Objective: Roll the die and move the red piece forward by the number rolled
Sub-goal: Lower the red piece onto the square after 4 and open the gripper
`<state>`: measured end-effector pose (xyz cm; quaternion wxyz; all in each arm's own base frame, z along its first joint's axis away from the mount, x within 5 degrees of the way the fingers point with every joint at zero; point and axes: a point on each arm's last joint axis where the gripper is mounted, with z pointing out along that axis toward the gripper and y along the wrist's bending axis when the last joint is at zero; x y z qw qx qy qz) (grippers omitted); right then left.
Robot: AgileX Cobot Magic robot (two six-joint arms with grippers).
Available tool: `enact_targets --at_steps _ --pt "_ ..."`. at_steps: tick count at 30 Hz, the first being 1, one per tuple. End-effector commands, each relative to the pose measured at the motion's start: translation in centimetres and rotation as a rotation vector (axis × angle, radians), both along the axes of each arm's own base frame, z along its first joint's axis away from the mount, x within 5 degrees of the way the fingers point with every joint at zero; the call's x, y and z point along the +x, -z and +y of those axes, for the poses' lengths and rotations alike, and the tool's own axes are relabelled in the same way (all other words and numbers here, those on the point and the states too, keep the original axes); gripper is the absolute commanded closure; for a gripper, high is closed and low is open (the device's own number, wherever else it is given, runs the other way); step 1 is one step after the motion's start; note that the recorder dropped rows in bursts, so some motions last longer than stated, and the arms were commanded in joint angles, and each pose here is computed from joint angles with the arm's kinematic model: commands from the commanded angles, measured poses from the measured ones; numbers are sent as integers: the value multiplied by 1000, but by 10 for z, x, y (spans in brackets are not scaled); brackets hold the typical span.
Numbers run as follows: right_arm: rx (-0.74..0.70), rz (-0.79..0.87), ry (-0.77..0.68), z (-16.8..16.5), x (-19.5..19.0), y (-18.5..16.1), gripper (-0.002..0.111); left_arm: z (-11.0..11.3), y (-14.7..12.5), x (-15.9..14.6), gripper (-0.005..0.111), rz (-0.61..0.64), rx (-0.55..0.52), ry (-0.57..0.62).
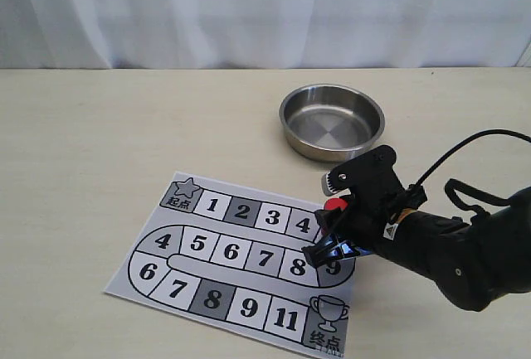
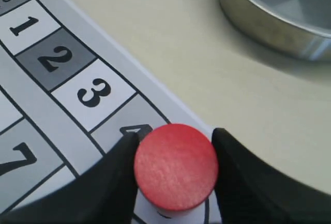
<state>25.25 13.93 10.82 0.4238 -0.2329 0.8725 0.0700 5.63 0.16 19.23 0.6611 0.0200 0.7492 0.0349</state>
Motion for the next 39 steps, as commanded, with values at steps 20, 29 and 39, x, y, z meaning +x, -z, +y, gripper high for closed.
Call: enact_targets --at_steps 20,29,39 --pt "4 38 15 -2 -3 3 73 0 -4 0 107 -27 -3 1" --pt "16 35 24 -2 -2 2 36 0 -4 0 107 -23 -3 1" --pt "46 20 30 -2 -4 -19 37 0 -4 0 107 -23 -3 1"
